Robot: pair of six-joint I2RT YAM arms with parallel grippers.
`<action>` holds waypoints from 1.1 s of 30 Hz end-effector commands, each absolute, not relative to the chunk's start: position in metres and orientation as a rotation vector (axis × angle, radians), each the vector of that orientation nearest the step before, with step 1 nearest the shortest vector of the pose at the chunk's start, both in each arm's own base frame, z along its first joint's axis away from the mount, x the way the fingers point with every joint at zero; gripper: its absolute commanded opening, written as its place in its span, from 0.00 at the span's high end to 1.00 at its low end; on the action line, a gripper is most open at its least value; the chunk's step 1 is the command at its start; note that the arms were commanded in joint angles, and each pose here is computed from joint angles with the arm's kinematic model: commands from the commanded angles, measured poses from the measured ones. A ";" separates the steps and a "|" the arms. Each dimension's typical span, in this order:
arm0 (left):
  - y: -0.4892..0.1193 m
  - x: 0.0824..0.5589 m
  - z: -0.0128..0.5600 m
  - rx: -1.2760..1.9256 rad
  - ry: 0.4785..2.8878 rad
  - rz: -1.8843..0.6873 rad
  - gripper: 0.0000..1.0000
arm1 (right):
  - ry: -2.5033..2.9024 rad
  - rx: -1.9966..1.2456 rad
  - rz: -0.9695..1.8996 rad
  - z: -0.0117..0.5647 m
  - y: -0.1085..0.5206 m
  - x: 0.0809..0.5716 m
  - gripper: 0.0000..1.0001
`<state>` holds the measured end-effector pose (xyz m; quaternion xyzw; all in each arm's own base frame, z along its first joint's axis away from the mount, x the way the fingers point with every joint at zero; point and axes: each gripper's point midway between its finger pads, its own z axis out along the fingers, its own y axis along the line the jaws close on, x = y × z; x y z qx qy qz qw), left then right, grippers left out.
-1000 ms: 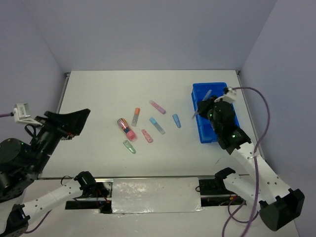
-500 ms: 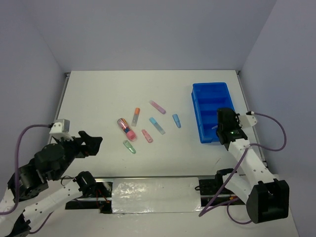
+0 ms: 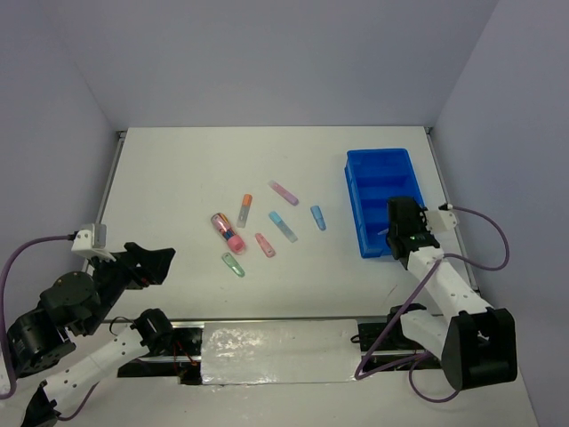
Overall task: Sort the stationery into containers
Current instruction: Place the pen in the storage box, then pick up the stationery from the center of the board.
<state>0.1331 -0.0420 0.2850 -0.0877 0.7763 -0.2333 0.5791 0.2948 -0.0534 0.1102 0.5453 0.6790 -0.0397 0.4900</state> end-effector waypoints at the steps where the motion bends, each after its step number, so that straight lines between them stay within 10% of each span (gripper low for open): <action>1: -0.042 0.135 0.295 -0.214 1.773 -0.564 0.01 | 1.587 1.349 -0.064 0.114 -0.057 0.293 0.78; 5: -0.041 0.134 0.296 -0.214 1.766 -0.570 0.01 | 1.587 1.335 -0.042 0.114 -0.055 0.291 0.77; 11: -0.042 0.133 0.297 -0.211 1.759 -0.580 0.01 | 1.579 1.246 0.017 0.141 -0.050 0.297 0.32; 23: -0.039 0.132 0.299 -0.220 1.742 -0.589 0.01 | 1.618 0.540 0.364 0.252 0.044 0.332 0.24; 33: -0.040 0.138 0.291 -0.239 1.791 -0.533 0.01 | 2.337 -0.155 0.108 0.119 0.159 0.369 0.06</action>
